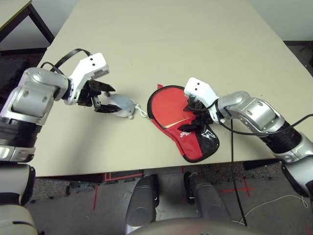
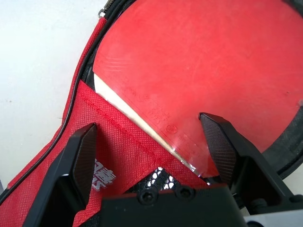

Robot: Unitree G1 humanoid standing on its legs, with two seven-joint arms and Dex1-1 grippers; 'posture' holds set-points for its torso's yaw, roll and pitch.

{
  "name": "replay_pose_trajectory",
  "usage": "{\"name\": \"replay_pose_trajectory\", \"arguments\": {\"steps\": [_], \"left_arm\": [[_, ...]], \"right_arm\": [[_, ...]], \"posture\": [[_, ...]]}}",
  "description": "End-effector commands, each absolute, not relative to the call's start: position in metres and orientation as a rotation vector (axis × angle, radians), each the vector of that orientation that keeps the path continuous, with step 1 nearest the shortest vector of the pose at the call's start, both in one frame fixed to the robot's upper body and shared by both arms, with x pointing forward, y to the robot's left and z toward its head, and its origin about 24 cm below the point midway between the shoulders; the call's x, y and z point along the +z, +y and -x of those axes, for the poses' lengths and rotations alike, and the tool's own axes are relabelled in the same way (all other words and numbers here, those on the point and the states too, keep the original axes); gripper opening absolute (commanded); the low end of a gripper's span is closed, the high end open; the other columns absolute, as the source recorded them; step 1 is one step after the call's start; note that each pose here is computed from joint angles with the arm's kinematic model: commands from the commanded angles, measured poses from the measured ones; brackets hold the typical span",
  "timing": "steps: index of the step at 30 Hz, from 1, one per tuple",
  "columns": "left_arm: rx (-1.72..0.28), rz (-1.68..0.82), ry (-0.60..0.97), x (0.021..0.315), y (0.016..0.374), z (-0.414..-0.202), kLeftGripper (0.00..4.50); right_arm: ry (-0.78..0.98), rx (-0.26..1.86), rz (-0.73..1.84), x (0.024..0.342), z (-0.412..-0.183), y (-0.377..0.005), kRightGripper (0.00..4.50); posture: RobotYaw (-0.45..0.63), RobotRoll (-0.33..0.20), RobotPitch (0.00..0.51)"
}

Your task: Store the ping-pong paddle in its case and zip it.

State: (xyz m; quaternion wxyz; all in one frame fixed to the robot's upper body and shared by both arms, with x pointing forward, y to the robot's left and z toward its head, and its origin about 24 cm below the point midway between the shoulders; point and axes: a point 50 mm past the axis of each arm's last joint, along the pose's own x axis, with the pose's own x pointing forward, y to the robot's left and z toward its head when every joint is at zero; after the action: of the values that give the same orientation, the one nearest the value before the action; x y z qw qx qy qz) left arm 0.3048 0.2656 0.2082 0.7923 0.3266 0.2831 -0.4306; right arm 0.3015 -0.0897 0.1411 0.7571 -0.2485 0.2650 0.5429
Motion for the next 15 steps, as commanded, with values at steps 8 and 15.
{"name": "replay_pose_trajectory", "arguments": {"steps": [8,15], "left_arm": [[-0.991,-0.772,0.754,0.161,0.262,-0.308,4.50],[-0.997,-0.781,0.718,0.153,0.253,-0.319,3.90]], "right_arm": [[0.630,1.147,0.516,0.131,-0.305,-0.094,4.47],[0.618,1.144,0.507,0.134,-0.307,-0.092,4.50]], "posture": [[0.06,0.000,0.156],[0.05,0.000,0.157]]}}
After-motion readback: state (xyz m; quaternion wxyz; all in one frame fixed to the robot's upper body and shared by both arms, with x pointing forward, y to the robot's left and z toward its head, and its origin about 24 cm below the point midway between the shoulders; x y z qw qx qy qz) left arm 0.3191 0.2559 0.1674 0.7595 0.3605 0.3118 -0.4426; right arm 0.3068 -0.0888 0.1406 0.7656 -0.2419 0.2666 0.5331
